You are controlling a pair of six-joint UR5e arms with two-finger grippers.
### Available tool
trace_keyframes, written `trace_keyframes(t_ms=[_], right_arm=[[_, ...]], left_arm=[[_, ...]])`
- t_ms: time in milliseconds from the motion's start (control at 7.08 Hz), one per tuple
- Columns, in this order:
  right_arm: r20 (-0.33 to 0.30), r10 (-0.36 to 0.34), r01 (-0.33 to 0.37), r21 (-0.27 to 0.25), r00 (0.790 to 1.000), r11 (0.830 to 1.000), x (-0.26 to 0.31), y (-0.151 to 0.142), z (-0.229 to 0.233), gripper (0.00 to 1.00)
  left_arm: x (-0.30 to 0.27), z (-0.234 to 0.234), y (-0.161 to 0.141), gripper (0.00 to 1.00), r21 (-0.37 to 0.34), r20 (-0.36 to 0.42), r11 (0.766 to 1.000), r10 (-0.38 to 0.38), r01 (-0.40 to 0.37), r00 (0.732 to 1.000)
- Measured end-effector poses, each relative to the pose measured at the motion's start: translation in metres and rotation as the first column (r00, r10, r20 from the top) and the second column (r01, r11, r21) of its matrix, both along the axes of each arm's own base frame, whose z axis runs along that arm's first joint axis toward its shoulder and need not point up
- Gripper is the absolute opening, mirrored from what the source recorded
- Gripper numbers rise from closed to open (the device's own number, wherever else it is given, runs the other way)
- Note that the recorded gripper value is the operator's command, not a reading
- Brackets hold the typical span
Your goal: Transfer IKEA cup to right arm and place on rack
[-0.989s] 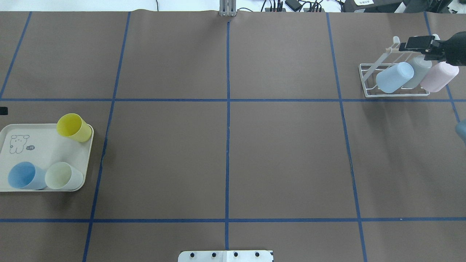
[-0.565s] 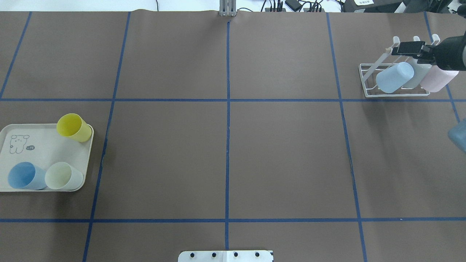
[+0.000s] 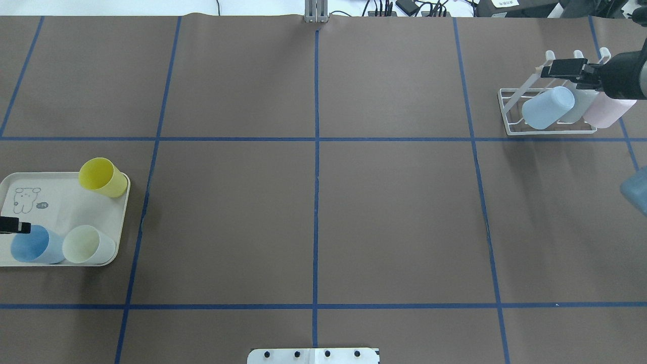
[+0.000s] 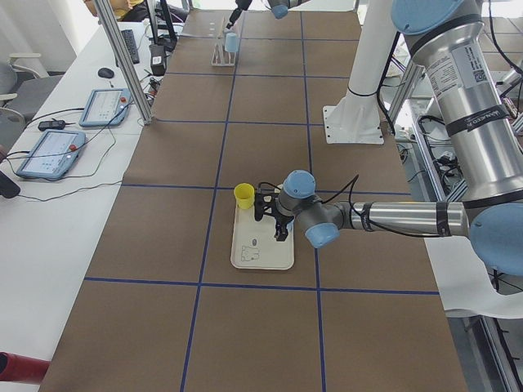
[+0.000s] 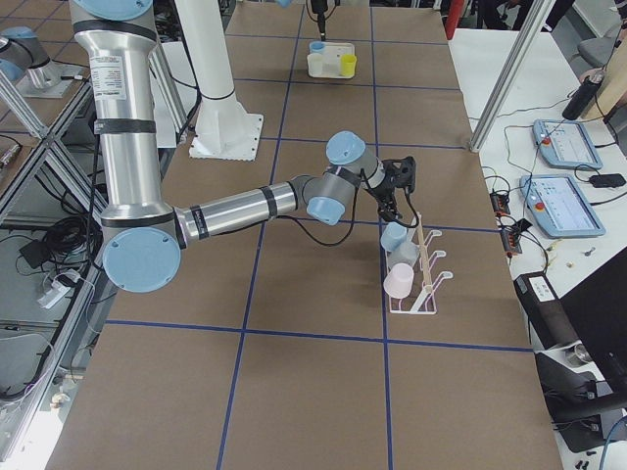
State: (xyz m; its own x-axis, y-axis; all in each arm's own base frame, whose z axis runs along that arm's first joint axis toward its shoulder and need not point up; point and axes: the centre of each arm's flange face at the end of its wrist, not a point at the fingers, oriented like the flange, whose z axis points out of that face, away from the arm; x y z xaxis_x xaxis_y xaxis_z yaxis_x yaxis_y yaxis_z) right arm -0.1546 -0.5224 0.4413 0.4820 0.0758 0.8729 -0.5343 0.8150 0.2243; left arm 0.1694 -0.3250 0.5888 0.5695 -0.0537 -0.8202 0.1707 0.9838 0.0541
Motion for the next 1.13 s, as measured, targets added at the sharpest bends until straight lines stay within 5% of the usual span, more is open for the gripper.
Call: trace_keyframes(t_ms=[141,424,1130], right_arm=[[0.003,0.001,-0.001,-0.003,1.000,1.000,0.000,0.000,0.000,1.00],[0.006,0.003,-0.003,-0.007,1.000,1.000,-0.001,0.001,0.000,1.00],[0.013,0.002,-0.002,0.003,1.000,1.000,-0.001,0.001,-0.007,1.00]], left_arm=[[0.008,0.001,0.004,0.49,-0.012,0.014,1.000,0.011,-0.011,1.000],[0.015,0.003,0.008,0.00,-0.020,0.021,1.000,0.024,-0.024,0.999],[0.002,0.003,0.017,0.00,-0.036,0.024,0.999,0.023,-0.022,0.999]])
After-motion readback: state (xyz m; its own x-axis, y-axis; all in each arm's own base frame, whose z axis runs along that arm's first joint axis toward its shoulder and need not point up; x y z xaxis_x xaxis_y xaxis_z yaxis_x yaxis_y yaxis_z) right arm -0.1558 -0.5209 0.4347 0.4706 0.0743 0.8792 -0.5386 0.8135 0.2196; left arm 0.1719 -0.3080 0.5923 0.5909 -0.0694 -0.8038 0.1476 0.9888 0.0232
